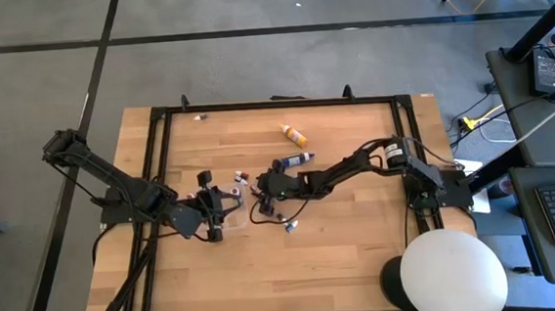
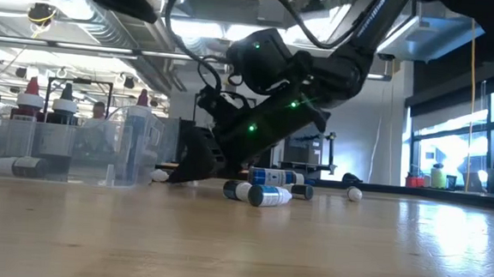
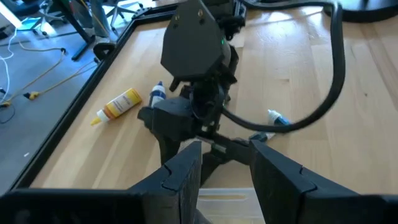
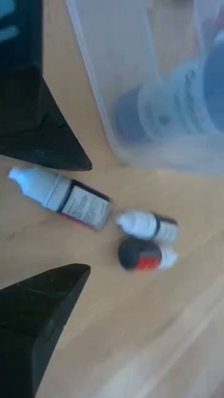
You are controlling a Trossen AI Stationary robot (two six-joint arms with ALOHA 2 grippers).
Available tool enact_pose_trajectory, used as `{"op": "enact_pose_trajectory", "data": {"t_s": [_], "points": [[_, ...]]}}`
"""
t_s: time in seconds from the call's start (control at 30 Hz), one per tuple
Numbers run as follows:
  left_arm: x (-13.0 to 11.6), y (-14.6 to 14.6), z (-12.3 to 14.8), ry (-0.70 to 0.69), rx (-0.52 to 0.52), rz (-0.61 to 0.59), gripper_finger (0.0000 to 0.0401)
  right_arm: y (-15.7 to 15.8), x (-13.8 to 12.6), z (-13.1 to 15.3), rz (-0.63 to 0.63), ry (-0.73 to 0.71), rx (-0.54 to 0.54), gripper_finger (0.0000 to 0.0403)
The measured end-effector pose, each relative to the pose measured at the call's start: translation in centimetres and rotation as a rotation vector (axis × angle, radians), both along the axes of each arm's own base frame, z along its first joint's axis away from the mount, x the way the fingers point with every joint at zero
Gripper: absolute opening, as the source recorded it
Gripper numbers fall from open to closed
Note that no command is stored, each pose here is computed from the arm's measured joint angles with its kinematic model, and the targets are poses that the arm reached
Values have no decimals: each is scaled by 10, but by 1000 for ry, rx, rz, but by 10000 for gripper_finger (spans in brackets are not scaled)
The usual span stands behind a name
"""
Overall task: Pick & Place food coloring
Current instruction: Put the bottom small red food coloring bottle into the transparent bin
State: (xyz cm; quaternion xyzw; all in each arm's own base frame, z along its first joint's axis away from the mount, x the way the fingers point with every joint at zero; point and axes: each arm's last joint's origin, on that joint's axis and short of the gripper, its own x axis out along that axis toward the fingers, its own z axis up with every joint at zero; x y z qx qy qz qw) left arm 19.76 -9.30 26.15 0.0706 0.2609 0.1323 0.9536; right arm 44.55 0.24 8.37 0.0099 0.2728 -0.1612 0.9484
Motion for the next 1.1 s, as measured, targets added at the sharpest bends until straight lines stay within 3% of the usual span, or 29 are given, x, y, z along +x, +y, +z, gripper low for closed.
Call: {"op": "enact_pose_trajectory", "data": {"t_s": [0.23, 0.8, 1.1], "points": [[0, 0, -1, 8, 5, -2, 131, 2, 0, 0, 21, 4, 1, 246], [0, 0, -1, 8, 6, -1, 128, 1, -1, -2, 95, 49, -30, 77], [0, 0, -1, 7, 6, -1, 128, 2, -7, 19, 90, 93, -101, 78]]}}
